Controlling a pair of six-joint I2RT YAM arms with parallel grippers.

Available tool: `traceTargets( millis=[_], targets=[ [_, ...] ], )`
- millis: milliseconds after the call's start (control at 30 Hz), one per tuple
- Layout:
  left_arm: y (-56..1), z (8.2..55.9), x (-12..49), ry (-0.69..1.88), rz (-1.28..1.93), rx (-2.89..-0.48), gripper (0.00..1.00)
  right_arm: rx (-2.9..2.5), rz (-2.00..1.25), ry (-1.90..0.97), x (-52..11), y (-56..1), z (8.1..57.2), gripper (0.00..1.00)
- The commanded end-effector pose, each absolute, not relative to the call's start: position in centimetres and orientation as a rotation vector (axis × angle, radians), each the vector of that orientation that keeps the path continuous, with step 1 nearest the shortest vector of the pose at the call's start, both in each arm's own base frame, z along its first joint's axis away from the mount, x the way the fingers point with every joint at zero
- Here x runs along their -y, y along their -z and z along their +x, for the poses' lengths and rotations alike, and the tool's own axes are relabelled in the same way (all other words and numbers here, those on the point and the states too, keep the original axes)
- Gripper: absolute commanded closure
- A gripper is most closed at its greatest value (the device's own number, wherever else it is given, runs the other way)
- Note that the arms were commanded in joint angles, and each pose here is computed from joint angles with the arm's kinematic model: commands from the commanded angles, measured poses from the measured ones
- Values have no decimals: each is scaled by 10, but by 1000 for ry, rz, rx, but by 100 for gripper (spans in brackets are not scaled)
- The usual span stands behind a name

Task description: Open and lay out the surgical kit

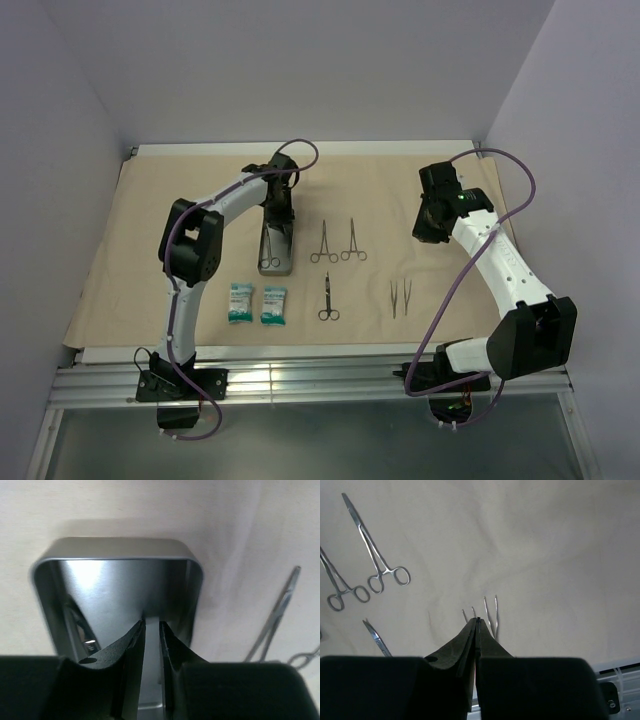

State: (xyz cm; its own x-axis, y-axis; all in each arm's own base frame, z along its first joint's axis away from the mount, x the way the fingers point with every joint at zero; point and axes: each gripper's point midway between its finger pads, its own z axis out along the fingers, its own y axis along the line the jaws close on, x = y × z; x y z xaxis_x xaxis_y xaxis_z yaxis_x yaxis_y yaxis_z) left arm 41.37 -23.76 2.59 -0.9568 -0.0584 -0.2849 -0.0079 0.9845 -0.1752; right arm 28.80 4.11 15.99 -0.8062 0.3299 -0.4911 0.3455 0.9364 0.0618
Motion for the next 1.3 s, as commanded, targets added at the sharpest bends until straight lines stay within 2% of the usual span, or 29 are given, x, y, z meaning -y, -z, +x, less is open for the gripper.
traceTargets(
  millis=[0, 200, 667, 1267],
  targets=[
    [-30, 417, 219, 103, -27, -2811, 75, -2519, 496, 41, -41, -180, 293, 94],
    [-47, 424, 205, 46, -60, -2772, 75, -2518, 501, 31, -43, -178, 292, 94],
    [-86, 432, 230, 253, -26, -2694, 74, -2524, 486, 43, -43, -178, 290, 94],
    [-39, 423, 234, 233, 23, -2783, 75, -2520, 484, 53, -42, -180, 288, 94]
  ],
)
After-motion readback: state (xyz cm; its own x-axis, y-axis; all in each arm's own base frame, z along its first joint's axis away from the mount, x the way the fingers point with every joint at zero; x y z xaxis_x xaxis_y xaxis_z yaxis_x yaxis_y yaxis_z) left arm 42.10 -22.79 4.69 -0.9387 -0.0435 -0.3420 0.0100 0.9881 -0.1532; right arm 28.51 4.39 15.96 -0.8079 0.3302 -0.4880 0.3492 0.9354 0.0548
